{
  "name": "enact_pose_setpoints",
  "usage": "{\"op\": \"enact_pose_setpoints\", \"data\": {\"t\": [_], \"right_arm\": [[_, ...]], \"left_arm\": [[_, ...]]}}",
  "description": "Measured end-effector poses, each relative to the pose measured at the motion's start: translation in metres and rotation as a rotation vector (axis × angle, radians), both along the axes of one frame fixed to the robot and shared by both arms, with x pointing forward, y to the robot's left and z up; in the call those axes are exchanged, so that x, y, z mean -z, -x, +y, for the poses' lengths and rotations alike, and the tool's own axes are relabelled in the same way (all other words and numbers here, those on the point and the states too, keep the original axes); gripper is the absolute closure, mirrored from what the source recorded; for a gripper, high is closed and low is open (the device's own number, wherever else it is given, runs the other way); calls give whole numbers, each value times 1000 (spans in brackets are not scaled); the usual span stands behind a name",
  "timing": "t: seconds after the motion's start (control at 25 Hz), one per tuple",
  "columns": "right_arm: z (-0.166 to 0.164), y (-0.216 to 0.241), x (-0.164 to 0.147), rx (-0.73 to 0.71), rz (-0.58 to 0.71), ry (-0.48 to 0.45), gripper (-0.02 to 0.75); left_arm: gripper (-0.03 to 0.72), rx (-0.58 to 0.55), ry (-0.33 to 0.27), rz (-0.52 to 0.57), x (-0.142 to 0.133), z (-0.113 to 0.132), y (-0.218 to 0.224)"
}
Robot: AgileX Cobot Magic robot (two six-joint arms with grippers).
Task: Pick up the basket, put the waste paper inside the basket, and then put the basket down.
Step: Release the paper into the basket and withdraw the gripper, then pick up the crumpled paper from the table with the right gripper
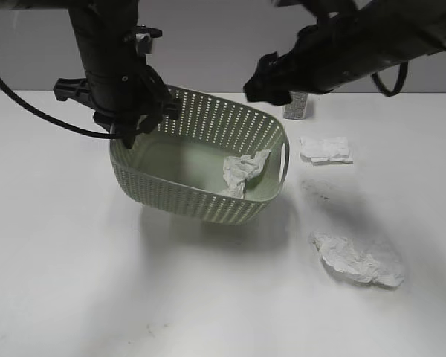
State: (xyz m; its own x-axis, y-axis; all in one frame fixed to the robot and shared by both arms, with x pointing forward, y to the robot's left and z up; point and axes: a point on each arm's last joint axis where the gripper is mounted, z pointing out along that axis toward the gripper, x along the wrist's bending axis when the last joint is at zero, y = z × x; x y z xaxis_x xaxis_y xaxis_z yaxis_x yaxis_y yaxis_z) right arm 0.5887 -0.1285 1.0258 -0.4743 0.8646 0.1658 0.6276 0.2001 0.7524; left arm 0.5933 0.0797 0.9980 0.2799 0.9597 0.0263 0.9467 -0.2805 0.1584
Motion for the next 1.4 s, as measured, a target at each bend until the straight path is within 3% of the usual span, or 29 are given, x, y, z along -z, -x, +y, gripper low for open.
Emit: {"op": "enact_pose_setpoints", "data": {"t": [0.12, 0.28, 0.52, 0.68, 0.96, 1.08, 1.28, 1.4], "right_arm": [[-37, -23, 11, 126, -6, 13, 178], [-63, -50, 46, 211, -58, 107, 178], [-70, -74, 112, 260, -126, 215, 178], [-71, -76, 151, 262, -75, 250, 178], [-71, -74, 171, 304, -3, 214, 190], [-69, -73, 172, 302, 33, 203, 270], [-66, -71, 172, 272, 88, 202, 625], [-64, -67, 165, 227, 111, 220, 728]], "left_arm": [[688, 1, -1, -2, 0, 0, 0], [688, 1, 3, -8, 0, 0, -1], [688, 1, 5, -10, 0, 0, -1], [688, 1, 5, -10, 0, 0, -1], [688, 1, 7, -12, 0, -1, -1], [688, 2, 10, -17, 0, -1, -2], [688, 2, 12, -20, 0, -1, -2], [688, 2, 12, -20, 0, -1, -2]]}}
